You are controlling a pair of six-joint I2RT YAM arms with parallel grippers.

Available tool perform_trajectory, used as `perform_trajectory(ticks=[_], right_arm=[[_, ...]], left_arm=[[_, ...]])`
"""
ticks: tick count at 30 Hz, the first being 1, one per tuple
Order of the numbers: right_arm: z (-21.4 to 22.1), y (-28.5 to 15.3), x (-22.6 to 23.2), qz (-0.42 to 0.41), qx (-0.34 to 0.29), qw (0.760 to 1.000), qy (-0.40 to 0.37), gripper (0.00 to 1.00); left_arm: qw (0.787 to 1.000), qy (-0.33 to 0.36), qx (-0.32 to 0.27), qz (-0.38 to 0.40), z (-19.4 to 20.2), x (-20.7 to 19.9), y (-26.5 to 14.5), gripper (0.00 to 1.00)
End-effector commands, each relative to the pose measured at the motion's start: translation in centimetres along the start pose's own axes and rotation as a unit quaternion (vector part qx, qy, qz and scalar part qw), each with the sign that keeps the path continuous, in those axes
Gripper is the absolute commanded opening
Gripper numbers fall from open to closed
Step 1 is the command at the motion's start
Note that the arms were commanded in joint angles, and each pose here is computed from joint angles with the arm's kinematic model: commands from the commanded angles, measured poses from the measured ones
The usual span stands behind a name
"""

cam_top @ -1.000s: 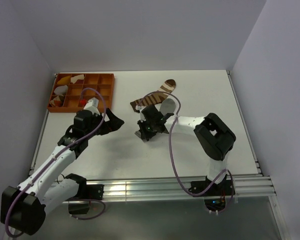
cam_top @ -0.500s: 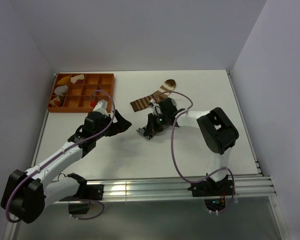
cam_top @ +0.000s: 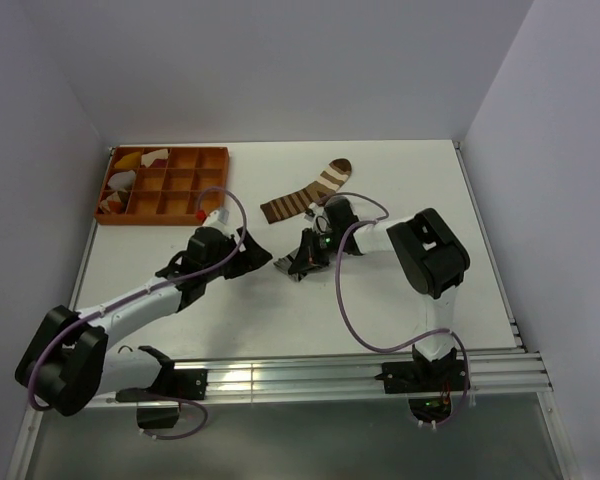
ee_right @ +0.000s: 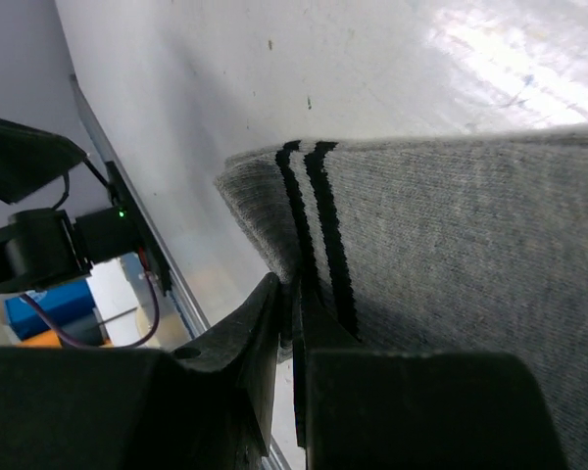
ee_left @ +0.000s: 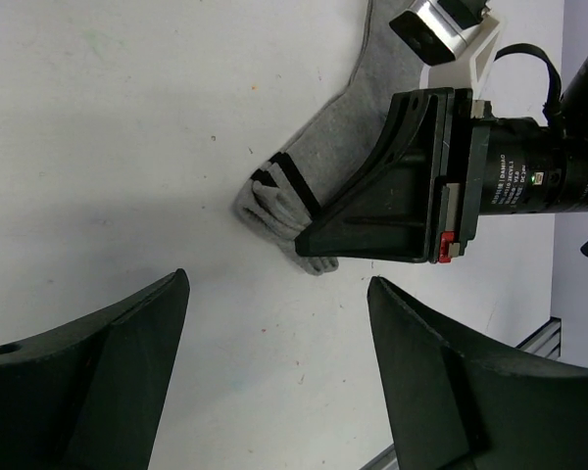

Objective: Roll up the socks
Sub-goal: Roll the sock at the center of the board.

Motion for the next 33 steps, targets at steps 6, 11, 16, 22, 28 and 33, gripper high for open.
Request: perform_trajectory(ticks=[6, 11, 16, 22, 28, 33], right_arm=[[-0.4, -0.1, -1.4, -0.013, -0.008, 0.999, 0.044, 0.00], [-0.2, 0.1, -2.0, -0.015, -0.006, 0.998, 0.053, 0.00], [-0.4, 0.1, -2.1, -0.018, -0.008, 0.998, 0.055, 0.00], [-0.3, 0.2, -2.3, -0.017, -0.007, 0.998, 0.054, 0.00], [-0.3, 0.3, -2.5, -0.015, -0.007, 0.998, 0.054, 0.00], [-0.2, 0.3, -2.6, -0.010, -0.005, 0.998, 0.055, 0.00]], left_arm=[[1.000, -0.021, -0.015, 0.003, 0.6, -0.8, 2.1, 0.65], [0.999, -0.037, 0.002, -0.013, 1.9, -0.5, 3.8, 0.50], [0.998, -0.049, 0.015, -0.023, 2.7, -0.1, 5.6, 0.46], [0.998, -0.054, 0.014, -0.019, 3.0, -0.1, 7.0, 0.34], [0.999, -0.051, 0.004, -0.004, 2.7, -0.7, 7.7, 0.31], [0.999, -0.052, -0.006, 0.010, 2.3, -1.4, 7.9, 0.30]])
Point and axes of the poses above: each gripper's point midway between its finger pads, its own y axis out along the fingers, its own x axis along the line the jaws close on, z = x × y, the point moved 6 cm from there along -y, back along the fingers, and after that the axes turned 5 degrees about y, right-handed, at the moved point
